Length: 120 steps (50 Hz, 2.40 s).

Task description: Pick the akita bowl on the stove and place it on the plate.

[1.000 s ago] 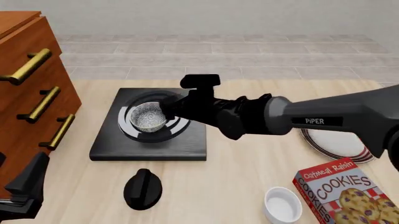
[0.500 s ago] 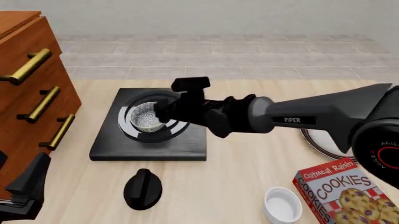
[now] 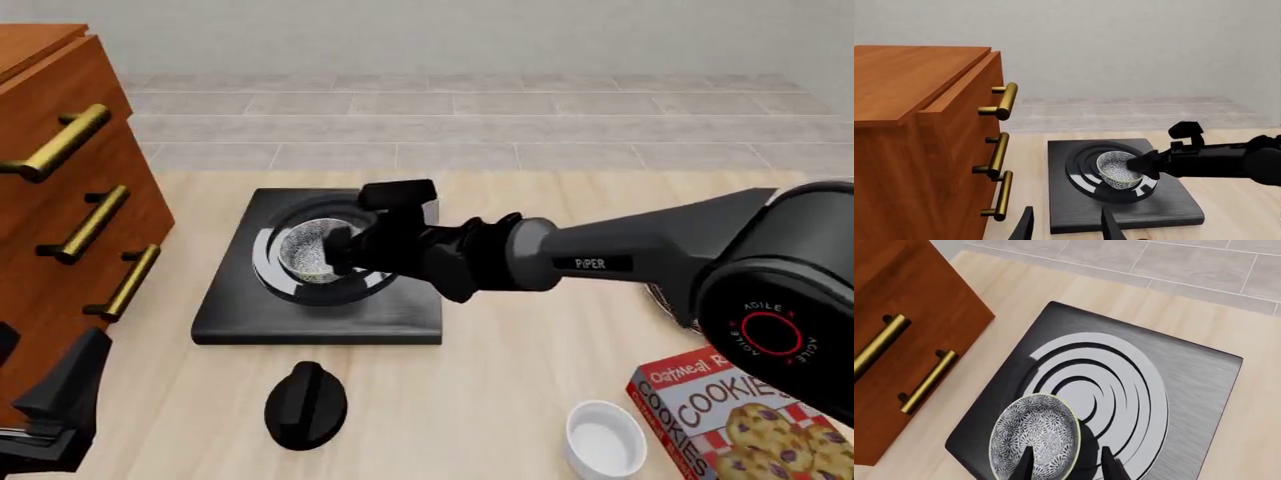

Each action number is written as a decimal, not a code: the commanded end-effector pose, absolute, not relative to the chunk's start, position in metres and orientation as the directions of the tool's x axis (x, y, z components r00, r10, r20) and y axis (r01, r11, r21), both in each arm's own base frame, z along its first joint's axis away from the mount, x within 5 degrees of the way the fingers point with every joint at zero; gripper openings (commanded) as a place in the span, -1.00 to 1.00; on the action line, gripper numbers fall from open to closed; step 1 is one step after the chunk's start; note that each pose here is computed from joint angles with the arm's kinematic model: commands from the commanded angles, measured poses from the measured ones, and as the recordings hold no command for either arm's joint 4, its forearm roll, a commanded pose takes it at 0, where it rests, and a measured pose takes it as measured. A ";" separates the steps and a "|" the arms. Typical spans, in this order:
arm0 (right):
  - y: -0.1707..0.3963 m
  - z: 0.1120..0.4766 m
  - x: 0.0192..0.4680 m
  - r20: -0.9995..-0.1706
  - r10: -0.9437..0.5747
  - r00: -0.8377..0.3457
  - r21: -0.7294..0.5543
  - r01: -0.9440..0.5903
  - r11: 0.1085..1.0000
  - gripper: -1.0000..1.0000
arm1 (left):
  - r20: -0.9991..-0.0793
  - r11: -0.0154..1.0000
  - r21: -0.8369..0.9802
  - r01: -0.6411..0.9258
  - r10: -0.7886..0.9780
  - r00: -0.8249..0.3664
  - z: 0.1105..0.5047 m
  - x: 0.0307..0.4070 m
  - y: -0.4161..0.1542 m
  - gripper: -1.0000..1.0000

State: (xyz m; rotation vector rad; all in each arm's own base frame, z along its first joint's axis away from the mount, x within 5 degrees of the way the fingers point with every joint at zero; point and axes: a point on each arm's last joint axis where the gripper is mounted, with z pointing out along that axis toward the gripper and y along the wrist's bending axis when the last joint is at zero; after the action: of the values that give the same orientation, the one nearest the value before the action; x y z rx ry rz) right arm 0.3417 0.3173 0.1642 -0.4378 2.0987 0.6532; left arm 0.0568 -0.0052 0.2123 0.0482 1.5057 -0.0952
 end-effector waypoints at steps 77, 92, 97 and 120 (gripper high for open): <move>0.163 0.267 0.312 -0.902 0.167 -0.398 0.318 -0.351 0.881 -1.00 | -0.997 0.996 -0.023 0.084 -0.029 0.071 0.215 0.056 -0.005 1.00; 0.102 0.273 0.298 -0.902 0.247 -0.354 0.336 -0.214 0.917 -1.00 | -0.997 0.996 -0.019 0.083 -0.025 0.070 0.213 0.056 -0.005 1.00; 0.084 0.269 0.291 -0.906 0.242 -0.347 0.315 -0.171 0.933 -1.00 | -0.997 0.996 -0.014 0.084 -0.020 0.070 0.213 0.056 -0.005 1.00; 0.023 0.273 0.235 -0.899 0.331 -0.286 0.344 0.005 0.939 -1.00 | -0.998 0.996 -0.004 0.085 -0.010 0.067 0.212 0.056 -0.005 1.00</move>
State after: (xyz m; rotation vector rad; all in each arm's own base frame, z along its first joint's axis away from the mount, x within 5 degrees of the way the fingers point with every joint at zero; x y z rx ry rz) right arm 0.2571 0.0443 0.2707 0.1653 1.8609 0.3623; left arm 0.0564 -0.0047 0.2123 0.0566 1.5015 -0.0729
